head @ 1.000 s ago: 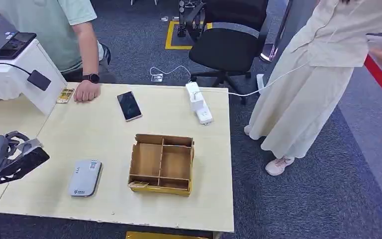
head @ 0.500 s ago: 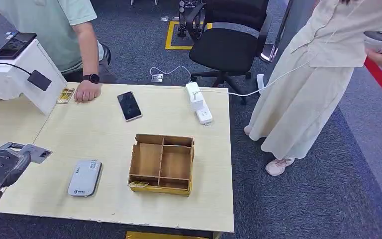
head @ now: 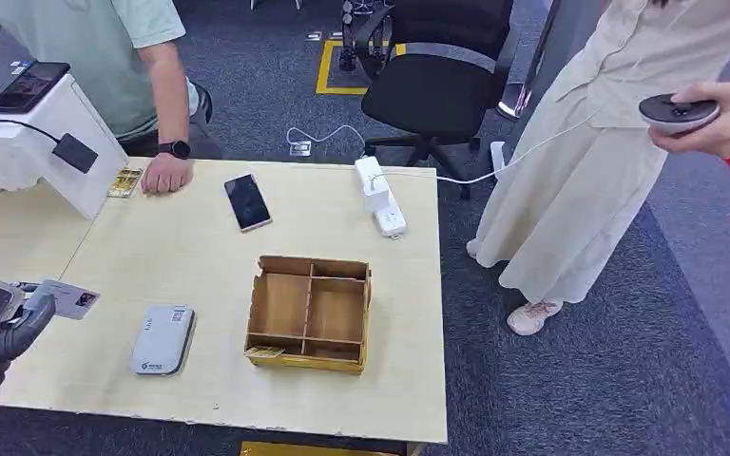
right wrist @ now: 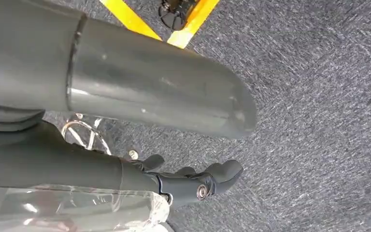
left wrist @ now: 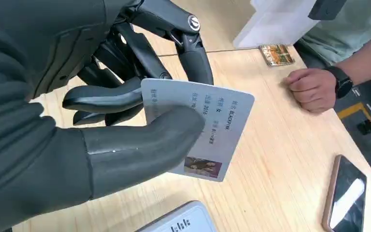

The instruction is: Pass the card to the sensor for recognition and then transmit it.

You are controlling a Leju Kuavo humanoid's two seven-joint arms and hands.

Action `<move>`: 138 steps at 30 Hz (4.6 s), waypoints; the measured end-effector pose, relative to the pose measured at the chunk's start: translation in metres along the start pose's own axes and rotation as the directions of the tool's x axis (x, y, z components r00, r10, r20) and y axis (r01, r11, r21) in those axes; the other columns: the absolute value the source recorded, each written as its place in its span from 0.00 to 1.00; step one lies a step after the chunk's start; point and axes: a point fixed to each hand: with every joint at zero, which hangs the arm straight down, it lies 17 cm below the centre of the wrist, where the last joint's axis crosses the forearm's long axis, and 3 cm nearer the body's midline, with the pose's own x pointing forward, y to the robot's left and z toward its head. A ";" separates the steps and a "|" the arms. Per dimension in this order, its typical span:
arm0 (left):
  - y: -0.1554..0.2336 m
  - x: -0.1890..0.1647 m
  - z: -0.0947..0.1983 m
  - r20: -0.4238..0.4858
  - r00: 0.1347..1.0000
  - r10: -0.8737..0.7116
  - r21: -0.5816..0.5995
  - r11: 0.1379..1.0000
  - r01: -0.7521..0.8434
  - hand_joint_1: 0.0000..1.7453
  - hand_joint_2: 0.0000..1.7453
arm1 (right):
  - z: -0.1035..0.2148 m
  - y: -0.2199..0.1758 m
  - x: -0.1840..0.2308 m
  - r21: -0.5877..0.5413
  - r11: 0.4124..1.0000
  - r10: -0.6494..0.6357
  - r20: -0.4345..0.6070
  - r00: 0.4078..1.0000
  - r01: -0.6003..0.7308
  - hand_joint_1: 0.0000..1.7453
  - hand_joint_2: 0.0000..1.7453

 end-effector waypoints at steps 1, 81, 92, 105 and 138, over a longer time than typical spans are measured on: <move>0.000 -0.001 0.000 -0.008 1.000 0.001 -0.004 1.000 -0.001 1.00 1.00 | 0.000 0.000 0.000 0.000 1.000 0.001 0.000 1.000 -0.001 0.00 0.00; -0.111 -0.120 -0.016 -0.331 0.915 -0.233 -0.286 0.948 0.138 1.00 1.00 | -0.002 0.008 0.013 0.039 0.995 0.088 0.065 0.994 -0.090 0.00 0.00; -0.102 -0.121 -0.024 -0.330 0.898 -0.293 -0.294 0.935 0.197 1.00 1.00 | -0.002 0.007 0.012 0.035 0.995 0.086 0.058 0.995 -0.088 0.00 0.00; -0.106 -0.073 -0.054 -0.199 0.950 -0.241 -0.258 0.948 0.186 1.00 1.00 | -0.002 0.005 0.010 0.026 0.996 0.082 0.052 0.995 -0.083 0.00 0.00; -0.080 0.119 -0.132 0.180 0.794 -0.581 0.385 0.784 0.487 1.00 1.00 | 0.001 0.008 0.007 0.029 0.997 0.075 0.035 0.997 -0.076 0.00 0.00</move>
